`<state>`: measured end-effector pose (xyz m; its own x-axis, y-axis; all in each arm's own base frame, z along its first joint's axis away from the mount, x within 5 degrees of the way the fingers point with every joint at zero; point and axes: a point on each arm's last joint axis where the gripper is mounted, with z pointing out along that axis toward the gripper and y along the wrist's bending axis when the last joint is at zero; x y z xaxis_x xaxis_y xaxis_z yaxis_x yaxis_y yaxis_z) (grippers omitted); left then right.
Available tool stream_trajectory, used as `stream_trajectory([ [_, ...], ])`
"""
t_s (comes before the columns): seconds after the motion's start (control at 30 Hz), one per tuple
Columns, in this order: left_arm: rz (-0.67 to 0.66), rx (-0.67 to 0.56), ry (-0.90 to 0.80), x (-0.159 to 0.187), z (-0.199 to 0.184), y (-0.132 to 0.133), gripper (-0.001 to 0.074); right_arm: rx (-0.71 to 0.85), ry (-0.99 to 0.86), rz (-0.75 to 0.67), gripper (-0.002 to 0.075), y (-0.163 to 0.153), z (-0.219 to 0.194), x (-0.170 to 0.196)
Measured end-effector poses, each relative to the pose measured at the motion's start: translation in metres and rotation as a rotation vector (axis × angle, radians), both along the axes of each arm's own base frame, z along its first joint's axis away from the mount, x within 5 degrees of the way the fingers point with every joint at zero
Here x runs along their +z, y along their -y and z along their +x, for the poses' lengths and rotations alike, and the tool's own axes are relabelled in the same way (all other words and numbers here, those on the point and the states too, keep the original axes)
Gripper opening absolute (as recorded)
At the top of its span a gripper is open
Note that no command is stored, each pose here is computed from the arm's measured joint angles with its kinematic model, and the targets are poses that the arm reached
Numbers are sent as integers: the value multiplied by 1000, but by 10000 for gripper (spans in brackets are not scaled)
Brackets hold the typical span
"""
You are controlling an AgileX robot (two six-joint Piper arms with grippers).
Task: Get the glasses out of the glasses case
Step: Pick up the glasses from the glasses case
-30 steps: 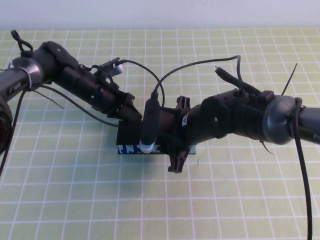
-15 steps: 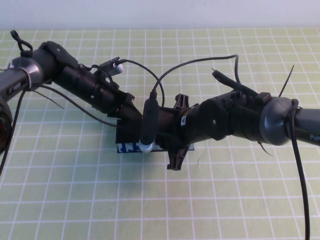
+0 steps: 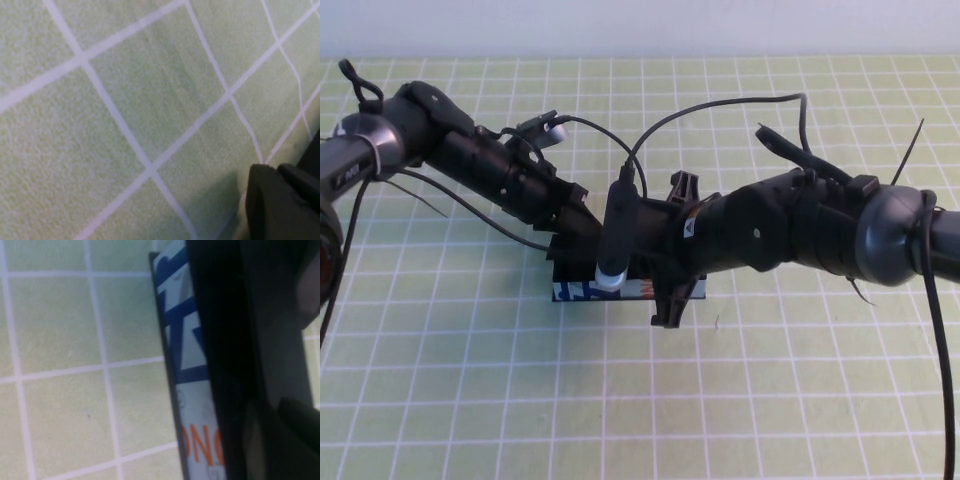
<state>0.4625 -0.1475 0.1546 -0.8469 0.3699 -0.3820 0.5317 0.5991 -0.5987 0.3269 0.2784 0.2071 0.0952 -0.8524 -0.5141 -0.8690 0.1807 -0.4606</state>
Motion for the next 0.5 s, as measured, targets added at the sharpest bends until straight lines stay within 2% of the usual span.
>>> stream_trajectory([
  [0.17, -9, 3, 38, 26, -2, -10, -4, -7, 13, 22, 0, 0, -1, 7],
  [0.37, 2, 45, 216, 105, -12, -41, -4, -15, 6, 32, -1, 0, -1, 7],
  [0.5, 30, 21, 328, 147, -30, -48, -4, -22, -2, 41, -1, 0, -1, 7],
])
